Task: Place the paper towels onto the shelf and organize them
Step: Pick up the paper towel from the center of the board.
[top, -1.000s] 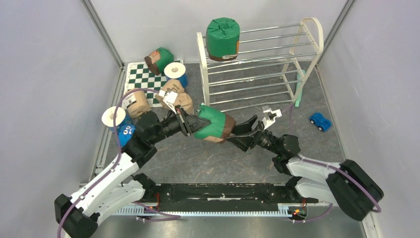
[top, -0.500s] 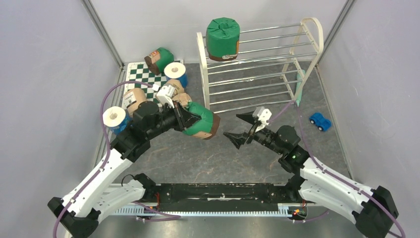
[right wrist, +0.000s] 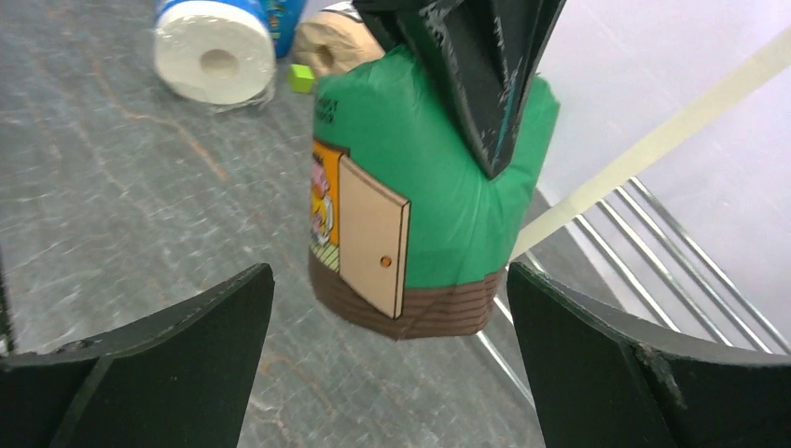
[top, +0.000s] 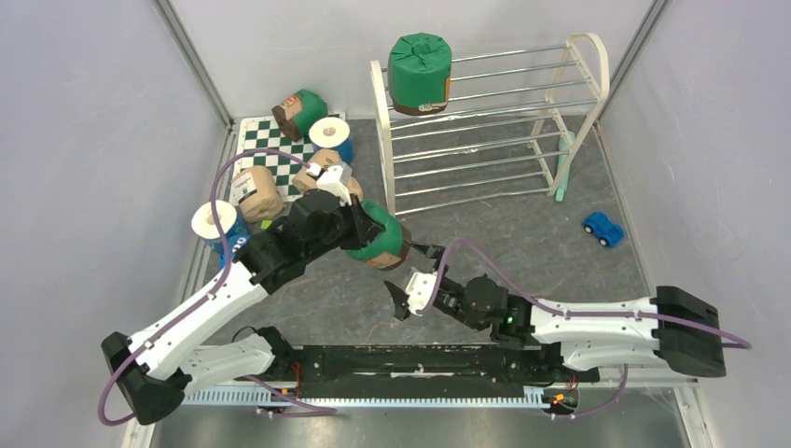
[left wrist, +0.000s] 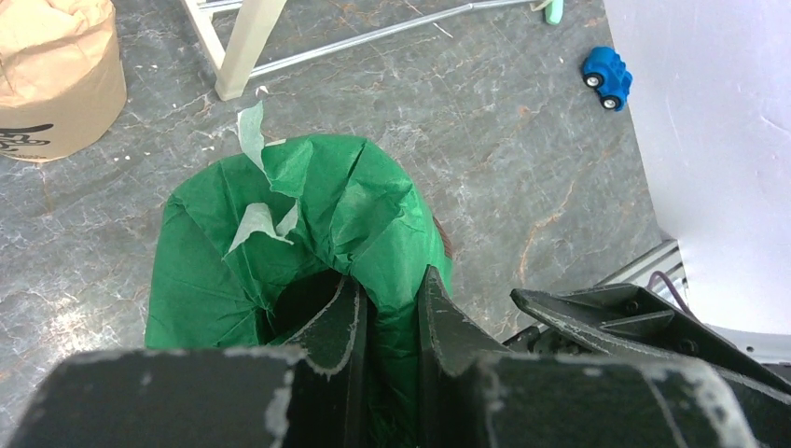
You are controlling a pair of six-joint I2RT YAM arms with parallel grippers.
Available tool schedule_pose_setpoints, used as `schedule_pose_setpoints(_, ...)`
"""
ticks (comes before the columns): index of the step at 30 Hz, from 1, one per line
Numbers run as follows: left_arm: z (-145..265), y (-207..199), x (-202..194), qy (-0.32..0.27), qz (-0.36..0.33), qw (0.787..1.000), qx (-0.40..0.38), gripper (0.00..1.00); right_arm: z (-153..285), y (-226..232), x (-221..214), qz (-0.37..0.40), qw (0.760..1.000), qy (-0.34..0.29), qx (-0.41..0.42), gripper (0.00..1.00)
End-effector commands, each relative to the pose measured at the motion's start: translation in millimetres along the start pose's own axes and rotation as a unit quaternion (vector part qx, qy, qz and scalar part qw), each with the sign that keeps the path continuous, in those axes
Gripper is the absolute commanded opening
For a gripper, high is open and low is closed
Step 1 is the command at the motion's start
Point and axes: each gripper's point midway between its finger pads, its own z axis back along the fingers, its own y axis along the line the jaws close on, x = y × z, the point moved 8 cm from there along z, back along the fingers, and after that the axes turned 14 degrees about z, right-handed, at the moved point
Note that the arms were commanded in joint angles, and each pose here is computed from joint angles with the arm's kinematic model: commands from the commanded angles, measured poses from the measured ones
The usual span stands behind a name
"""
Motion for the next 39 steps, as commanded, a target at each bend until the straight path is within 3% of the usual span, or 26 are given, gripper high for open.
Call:
schedule_pose_setpoints(1,5.7,-27.4,18.7,-0.063,0.032,0.997,-0.028,0.02,-8.9,-22.7,15.7,0.021,0.993,-0.025,-0.115,0.98)
schedule_pose_setpoints(10,4.5,-35.1,15.2,-0.076,0.046,0.995,-0.047,0.02,-38.0,-5.5,12.1,0.016,0.995,0.003,-0.097,0.98)
schedule_pose_setpoints(14,3.5,-39.0,12.5,-0.069,0.050,0.995,-0.059,0.02,-38.9,-10.4,2.7,0.001,0.986,0.045,-0.160,0.98)
schedule_pose_setpoints(18,-0.8,-42.7,6.1,-0.055,0.051,0.995,-0.067,0.02,-41.8,-15.1,-3.9,0.017,0.975,0.085,-0.204,0.98)
schedule_pose_setpoints(27,-3.7,-54.3,-6.4,-0.028,0.042,0.995,-0.084,0.02,-54.3,-4.1,-12.7,0.070,0.974,0.105,-0.189,0.98)
schedule_pose_setpoints(32,-3.2,-57.0,-8.9,-0.021,0.040,0.995,-0.092,0.03,-50.3,-3.8,-15.1,0.071,0.973,0.094,-0.198,0.82)
schedule_pose_setpoints(36,-0.4,-56.9,-7.6,-0.025,0.036,0.995,-0.094,0.20,-44.7,-2.7,-15.3,0.061,0.976,0.075,-0.194,0.63)
schedule_pose_setpoints(39,2.2,-55.7,-5.3,-0.032,0.031,0.995,-0.092,0.31,-39.6,-2.6,-17.4,0.053,0.978,0.068,-0.192,0.61)
